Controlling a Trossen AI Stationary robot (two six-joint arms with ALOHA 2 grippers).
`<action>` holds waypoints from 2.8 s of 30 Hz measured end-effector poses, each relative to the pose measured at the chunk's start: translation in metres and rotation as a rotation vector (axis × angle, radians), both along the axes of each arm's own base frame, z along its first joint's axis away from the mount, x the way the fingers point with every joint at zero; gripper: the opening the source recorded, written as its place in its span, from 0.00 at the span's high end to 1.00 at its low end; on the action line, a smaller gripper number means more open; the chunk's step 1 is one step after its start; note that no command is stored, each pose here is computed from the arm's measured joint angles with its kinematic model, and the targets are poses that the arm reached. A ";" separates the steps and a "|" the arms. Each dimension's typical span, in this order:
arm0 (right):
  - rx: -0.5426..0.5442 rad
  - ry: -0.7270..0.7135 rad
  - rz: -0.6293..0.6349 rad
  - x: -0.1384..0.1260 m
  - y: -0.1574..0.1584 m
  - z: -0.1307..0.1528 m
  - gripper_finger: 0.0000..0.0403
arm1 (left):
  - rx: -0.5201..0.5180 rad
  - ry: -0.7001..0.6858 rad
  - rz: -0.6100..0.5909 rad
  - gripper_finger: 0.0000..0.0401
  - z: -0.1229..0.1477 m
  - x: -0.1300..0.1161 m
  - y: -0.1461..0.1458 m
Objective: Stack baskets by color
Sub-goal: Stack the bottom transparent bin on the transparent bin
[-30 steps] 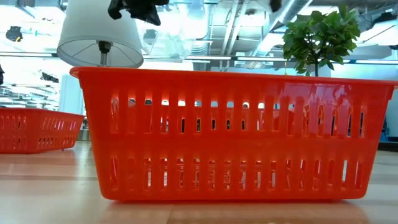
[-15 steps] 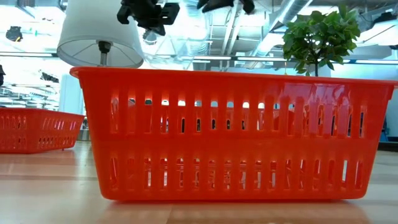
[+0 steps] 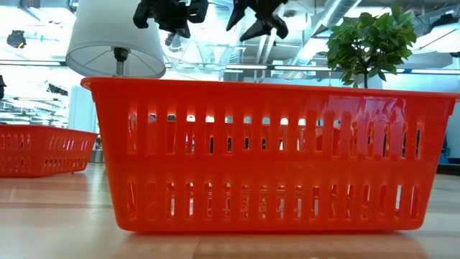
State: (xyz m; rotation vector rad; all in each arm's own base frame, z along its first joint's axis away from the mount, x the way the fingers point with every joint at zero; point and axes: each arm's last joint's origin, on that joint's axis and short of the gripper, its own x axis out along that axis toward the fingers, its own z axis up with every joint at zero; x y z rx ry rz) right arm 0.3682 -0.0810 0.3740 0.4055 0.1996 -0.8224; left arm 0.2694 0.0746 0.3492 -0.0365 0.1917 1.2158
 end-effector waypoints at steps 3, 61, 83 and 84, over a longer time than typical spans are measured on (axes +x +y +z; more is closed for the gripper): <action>-0.035 0.007 0.021 -0.001 -0.003 0.004 0.54 | -0.025 -0.028 -0.029 1.00 -0.001 0.001 0.001; -0.144 0.701 0.695 0.008 -0.175 -0.018 1.00 | -0.312 -0.047 -0.769 0.29 0.031 -0.090 -0.055; -0.233 0.825 0.707 0.010 -0.181 -0.027 1.00 | -0.329 -0.082 -0.771 0.29 0.012 -0.081 -0.055; -0.235 0.827 0.707 0.010 -0.181 -0.027 1.00 | -0.328 -0.081 -0.771 0.29 0.012 -0.081 -0.055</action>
